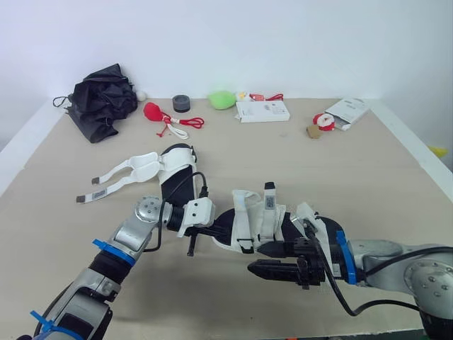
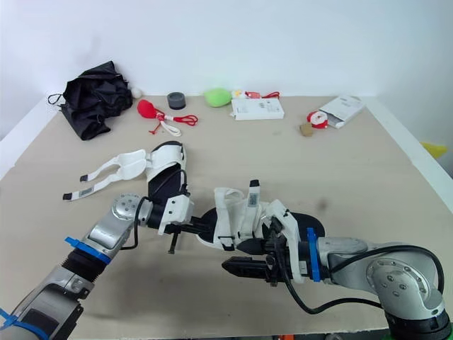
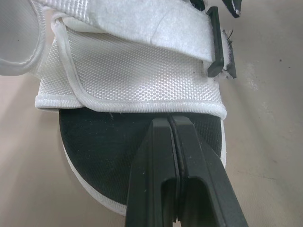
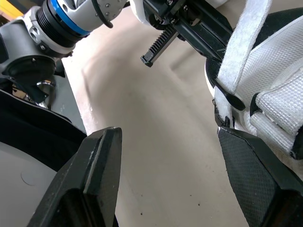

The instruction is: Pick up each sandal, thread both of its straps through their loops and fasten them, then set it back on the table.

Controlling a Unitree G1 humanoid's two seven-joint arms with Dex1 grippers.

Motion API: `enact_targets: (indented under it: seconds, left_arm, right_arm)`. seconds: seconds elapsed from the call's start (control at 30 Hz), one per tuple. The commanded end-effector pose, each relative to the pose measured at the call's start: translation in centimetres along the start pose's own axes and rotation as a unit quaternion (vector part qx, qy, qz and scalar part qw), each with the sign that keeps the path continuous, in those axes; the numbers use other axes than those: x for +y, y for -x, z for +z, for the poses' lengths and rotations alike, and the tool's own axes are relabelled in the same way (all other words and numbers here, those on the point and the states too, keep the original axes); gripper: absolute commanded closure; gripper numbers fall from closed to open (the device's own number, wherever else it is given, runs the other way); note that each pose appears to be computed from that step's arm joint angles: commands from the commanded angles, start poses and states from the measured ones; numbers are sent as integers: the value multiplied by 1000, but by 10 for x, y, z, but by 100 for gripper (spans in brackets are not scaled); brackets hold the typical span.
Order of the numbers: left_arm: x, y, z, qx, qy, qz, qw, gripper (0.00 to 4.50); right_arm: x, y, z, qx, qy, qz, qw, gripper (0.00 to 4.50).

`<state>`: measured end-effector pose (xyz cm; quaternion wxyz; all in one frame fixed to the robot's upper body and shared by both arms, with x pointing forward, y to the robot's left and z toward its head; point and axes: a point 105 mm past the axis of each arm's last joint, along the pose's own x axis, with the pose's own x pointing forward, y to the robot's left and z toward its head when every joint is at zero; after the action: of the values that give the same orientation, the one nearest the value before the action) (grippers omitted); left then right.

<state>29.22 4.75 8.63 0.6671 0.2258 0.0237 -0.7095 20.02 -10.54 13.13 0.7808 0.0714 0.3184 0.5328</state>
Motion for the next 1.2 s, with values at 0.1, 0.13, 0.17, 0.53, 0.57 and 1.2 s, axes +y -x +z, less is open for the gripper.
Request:
enact_targets:
  seconds: [0.1, 0.13, 0.17, 0.53, 0.57, 1.2]
  left_arm:
    - [-19, -1, -42, 71, 63, -23, 995, 450]
    - [-19, -1, -42, 71, 62, -22, 995, 450]
    - [-20, -1, -42, 71, 62, -23, 995, 450]
    - [-21, 1, -38, 73, 50, -30, 996, 450]
    - [-21, 1, -38, 73, 50, -30, 996, 450]
    - [-21, 1, -38, 72, 47, -31, 996, 450]
  right_arm:
    - [-1, -1, 1, 5, 18, -10, 1000, 101]
    - [-3, -2, 1, 4, 15, -13, 1000, 101]
    - [-5, -2, 1, 3, 14, -16, 1000, 101]
    - [-10, 2, -1, -1, 0, -25, 1000, 101]
    - [-11, 1, -1, 0, 1, -27, 1000, 101]
    - [-15, -15, 8, -24, 0, -27, 999, 101]
